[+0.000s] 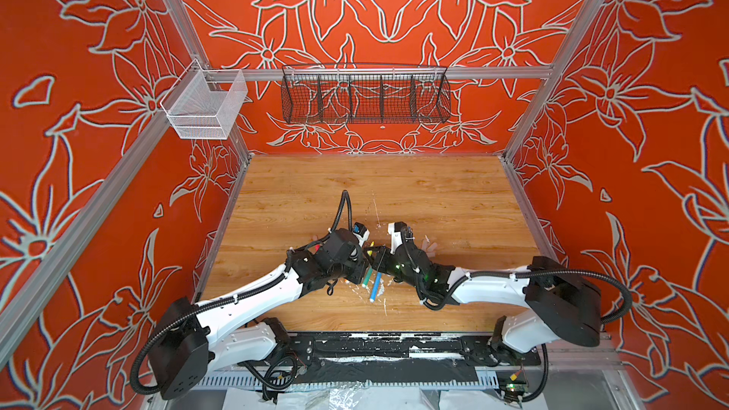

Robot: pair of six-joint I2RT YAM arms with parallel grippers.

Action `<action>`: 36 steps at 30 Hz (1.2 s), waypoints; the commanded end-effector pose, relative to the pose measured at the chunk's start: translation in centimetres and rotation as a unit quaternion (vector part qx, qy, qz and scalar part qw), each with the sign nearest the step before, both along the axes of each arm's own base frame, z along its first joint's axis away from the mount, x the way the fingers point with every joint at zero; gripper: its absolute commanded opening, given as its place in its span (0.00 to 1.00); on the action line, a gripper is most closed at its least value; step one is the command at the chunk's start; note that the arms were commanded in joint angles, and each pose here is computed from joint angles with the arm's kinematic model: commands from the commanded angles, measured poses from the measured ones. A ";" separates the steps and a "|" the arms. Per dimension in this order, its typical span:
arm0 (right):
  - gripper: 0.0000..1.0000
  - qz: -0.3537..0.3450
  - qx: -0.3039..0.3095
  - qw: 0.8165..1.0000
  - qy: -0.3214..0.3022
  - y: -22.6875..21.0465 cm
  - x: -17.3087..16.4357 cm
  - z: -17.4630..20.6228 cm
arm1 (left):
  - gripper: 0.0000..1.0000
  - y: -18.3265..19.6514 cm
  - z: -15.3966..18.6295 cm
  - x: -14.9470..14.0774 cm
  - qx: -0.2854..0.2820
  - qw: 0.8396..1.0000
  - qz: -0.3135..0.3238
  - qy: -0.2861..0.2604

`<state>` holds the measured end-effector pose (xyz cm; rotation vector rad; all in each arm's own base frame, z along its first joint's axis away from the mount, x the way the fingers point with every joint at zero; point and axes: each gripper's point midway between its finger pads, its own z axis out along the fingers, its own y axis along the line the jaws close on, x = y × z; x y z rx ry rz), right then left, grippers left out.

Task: Insert pens into pen caps
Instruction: Pick up a pen from the center of the table, then pick up the pen cap from the center of the table.

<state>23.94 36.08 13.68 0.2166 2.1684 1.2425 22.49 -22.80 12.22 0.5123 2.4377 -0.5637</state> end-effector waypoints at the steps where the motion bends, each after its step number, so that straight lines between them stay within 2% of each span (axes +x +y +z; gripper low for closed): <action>1: 0.06 0.001 0.039 0.999 -0.010 1.1 0.0 2.6 | 0.17 -0.1 -0.2 0.2 0.007 1.000 0.002 -0.002; 10: 0.06 0.003 0.041 0.999 -0.015 1.1 -0.4 3.0 | 0.21 0.0 -0.4 0.3 0.014 1.000 0.006 0.001; 13: 0.06 0.001 0.040 0.999 -0.013 1.2 -0.4 2.8 | 0.15 0.0 -0.3 0.3 0.011 1.000 0.005 0.000; 15: 0.07 0.004 0.041 0.999 -0.011 1.3 -0.5 2.7 | 0.05 0.0 -0.2 0.2 0.008 1.000 0.003 -0.001; 16: 0.09 0.005 0.041 0.999 -0.011 1.4 -0.5 2.6 | 0.00 -0.1 -0.1 0.2 0.005 1.000 0.002 -0.001; 17: 0.16 0.006 0.039 0.999 -0.011 1.4 -0.5 2.6 | 0.00 -0.1 0.0 0.2 0.003 1.000 0.003 -0.002; 21: 0.63 -0.001 0.020 1.000 -0.020 0.6 -0.5 2.6 | 0.00 0.4 0.3 0.2 0.001 1.000 0.011 -0.013; 24: 0.81 -0.026 -0.003 0.999 -0.035 -1.5 -0.3 3.1 | 0.00 0.7 0.6 0.3 -0.002 1.000 0.019 -0.020; 26: 0.84 -0.046 -0.032 0.997 -0.043 -3.3 -0.3 3.5 | 0.00 1.0 0.9 0.4 -0.002 0.999 0.028 -0.027; 32: 0.82 -0.110 -0.139 0.980 -0.086 -9.8 -0.2 6.2 | 0.00 2.6 1.4 0.8 0.009 0.997 0.062 -0.050; 36: 0.81 -0.150 -0.195 0.963 -0.108 -13.6 -0.2 7.0 | 0.00 2.1 2.3 0.4 -0.022 0.997 0.048 -0.061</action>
